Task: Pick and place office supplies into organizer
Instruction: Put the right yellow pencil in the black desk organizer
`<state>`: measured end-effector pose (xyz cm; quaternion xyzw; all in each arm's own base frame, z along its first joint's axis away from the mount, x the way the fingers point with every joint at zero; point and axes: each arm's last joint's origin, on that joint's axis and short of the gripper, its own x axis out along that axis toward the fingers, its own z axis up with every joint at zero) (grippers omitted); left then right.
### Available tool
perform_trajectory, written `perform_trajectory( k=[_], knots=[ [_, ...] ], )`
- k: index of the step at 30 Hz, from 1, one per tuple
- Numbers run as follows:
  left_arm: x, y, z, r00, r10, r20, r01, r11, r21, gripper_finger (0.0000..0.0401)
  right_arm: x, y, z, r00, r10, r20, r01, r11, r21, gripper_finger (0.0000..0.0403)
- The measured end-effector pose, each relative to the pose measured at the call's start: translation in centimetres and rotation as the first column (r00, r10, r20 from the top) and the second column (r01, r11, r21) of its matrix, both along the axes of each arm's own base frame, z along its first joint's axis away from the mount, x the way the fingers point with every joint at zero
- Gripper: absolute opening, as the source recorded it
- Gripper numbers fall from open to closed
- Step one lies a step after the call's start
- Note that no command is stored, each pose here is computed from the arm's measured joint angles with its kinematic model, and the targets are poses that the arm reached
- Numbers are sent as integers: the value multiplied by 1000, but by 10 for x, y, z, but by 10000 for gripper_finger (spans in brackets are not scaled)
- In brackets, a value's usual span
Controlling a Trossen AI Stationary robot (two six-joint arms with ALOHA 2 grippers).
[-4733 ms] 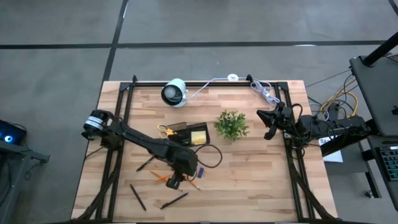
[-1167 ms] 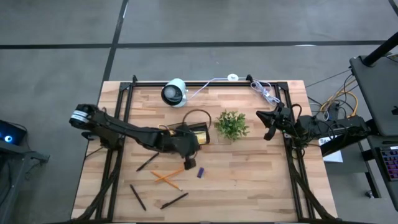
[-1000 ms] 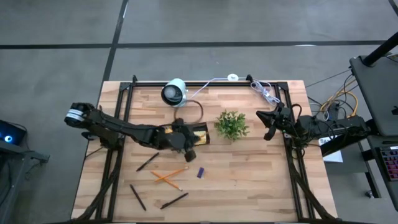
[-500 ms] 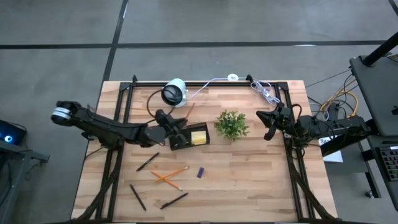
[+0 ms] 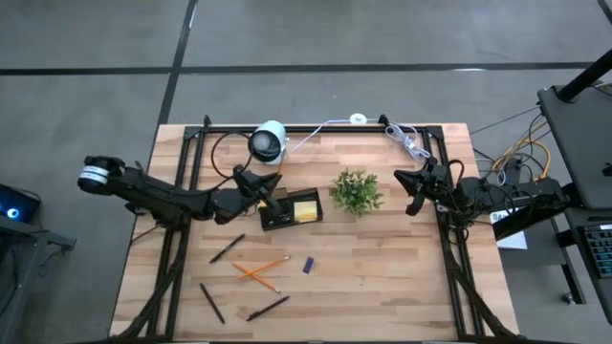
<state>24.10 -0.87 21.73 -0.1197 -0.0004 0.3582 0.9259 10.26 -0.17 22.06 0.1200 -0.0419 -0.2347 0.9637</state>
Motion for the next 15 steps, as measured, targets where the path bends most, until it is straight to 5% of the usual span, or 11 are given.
perform_trajectory(
  k=[15],
  knots=[
    [-6, 17, -15, 999, -1, -47, 1, 1000, 3, 7, 0, 0, 0, 1000, 0, -4, 0, 1000, -3, 13]
  ],
)
